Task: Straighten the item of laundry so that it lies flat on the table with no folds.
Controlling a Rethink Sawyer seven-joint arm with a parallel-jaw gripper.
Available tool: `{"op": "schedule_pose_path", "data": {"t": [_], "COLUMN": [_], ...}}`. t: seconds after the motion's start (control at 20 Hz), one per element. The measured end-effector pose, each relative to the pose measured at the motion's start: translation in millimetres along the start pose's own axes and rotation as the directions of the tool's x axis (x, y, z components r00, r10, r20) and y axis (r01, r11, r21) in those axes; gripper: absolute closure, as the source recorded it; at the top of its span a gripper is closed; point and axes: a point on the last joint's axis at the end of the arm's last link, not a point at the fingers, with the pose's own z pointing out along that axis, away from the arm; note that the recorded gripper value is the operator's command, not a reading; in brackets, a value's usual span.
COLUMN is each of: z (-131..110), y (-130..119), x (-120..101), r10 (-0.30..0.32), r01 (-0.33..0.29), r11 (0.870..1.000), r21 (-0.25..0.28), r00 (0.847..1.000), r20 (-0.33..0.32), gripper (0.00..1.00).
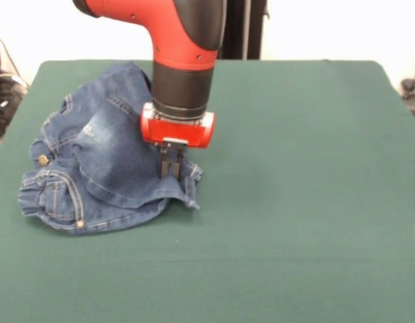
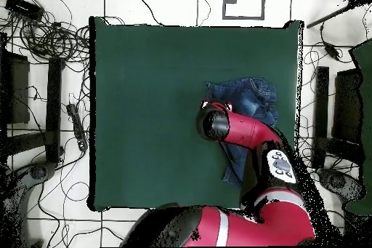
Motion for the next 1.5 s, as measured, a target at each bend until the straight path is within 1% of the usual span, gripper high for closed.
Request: {"op": "schedule_pose_path", "data": {"t": [0.2, 0.35, 0.65, 0.7, 0.95, 1.1, 1.3, 1.5], "z": [-14, -25, -38, -40, -43, -45, -42, -41], "y": [18, 35, 62, 66, 67, 64, 47, 40], "x": [4, 7, 14, 17, 17, 15, 14, 13], "r10": [-0.01, -0.007, -0.007, -0.006, -0.006, 0.001, 0.026, 0.038], "r01": [0.01, 0.007, 0.007, 0.005, 0.005, -0.001, -0.026, -0.038], "r11": [1.0, 1.0, 0.999, 0.999, 0.999, 0.999, 0.999, 0.999], "r21": [-0.008, -0.017, -0.031, -0.035, -0.035, -0.034, -0.028, -0.026], "r00": [1.0, 1.0, 1.0, 1.0, 1.0, 1.0, 1.0, 0.999], "r20": [-0.004, -0.006, -0.013, -0.017, -0.017, -0.013, -0.017, -0.018], "gripper": [1.0, 1.0, 1.0, 0.0, 0.0, 0.0, 0.0, 0.0]}}
